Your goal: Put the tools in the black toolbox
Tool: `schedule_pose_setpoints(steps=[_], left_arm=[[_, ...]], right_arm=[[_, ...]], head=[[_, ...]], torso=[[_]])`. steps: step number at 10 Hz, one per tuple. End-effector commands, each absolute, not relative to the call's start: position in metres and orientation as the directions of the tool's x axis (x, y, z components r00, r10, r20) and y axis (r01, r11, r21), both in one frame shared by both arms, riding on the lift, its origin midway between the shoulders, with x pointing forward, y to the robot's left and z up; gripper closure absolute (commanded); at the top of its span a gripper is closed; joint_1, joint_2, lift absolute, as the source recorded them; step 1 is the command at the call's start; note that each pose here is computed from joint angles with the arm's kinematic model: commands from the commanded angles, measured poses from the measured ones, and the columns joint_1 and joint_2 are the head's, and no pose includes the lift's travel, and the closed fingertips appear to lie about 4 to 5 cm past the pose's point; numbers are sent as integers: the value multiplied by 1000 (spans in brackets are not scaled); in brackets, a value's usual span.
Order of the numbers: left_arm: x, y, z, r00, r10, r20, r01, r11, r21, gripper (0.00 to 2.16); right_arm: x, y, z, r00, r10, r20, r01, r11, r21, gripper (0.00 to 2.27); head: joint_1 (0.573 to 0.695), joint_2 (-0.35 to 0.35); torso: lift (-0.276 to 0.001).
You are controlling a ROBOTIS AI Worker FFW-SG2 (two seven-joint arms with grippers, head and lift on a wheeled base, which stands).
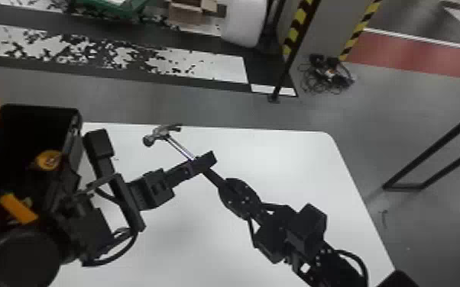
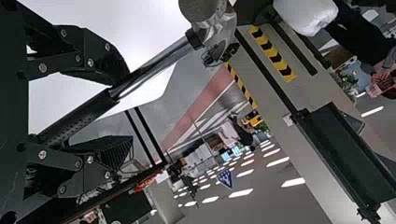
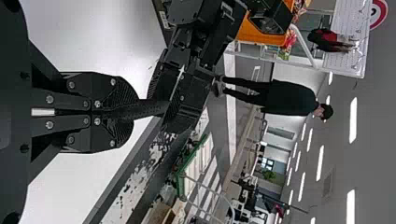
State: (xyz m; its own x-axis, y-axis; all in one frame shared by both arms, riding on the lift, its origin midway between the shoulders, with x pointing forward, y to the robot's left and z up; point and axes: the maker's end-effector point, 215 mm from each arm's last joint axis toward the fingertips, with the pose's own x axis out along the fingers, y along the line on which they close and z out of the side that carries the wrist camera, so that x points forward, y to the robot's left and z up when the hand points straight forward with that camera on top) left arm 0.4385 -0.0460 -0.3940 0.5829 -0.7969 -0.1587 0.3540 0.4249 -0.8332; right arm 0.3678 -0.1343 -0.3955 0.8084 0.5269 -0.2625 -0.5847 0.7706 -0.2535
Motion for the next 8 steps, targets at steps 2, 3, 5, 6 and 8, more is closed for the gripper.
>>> schedule_pose_setpoints(steps=[2,3,5,6,8], left_arm=[[435,-48,-395,576,-804,-147,345,402,-848,1322],[433,-51,-393,568,-811,-139,350,391,-851,1362],[431,-53,-389,552,-825,-123,371,376,-849,1943],[426,-56,-395,528,-837,-144,375,382,-845,2142],[427,-55,-395,528,-837,-146,379,386,-841,2138]], right_arm=[[369,-135,-395,812,521,-262,-579,774,-256,2267],[371,-136,-394,815,519,-258,-576,776,-257,2267],[371,-137,-394,818,515,-257,-571,779,-259,2267],[372,-136,-393,819,515,-255,-570,780,-258,2267],[372,-134,-394,822,511,-252,-566,783,-258,2267]], head=[[695,-252],[695,-254],[695,-259],[695,-262],[695,-266]], torso=[[-39],[-39],[-39],[-39],[-39]])
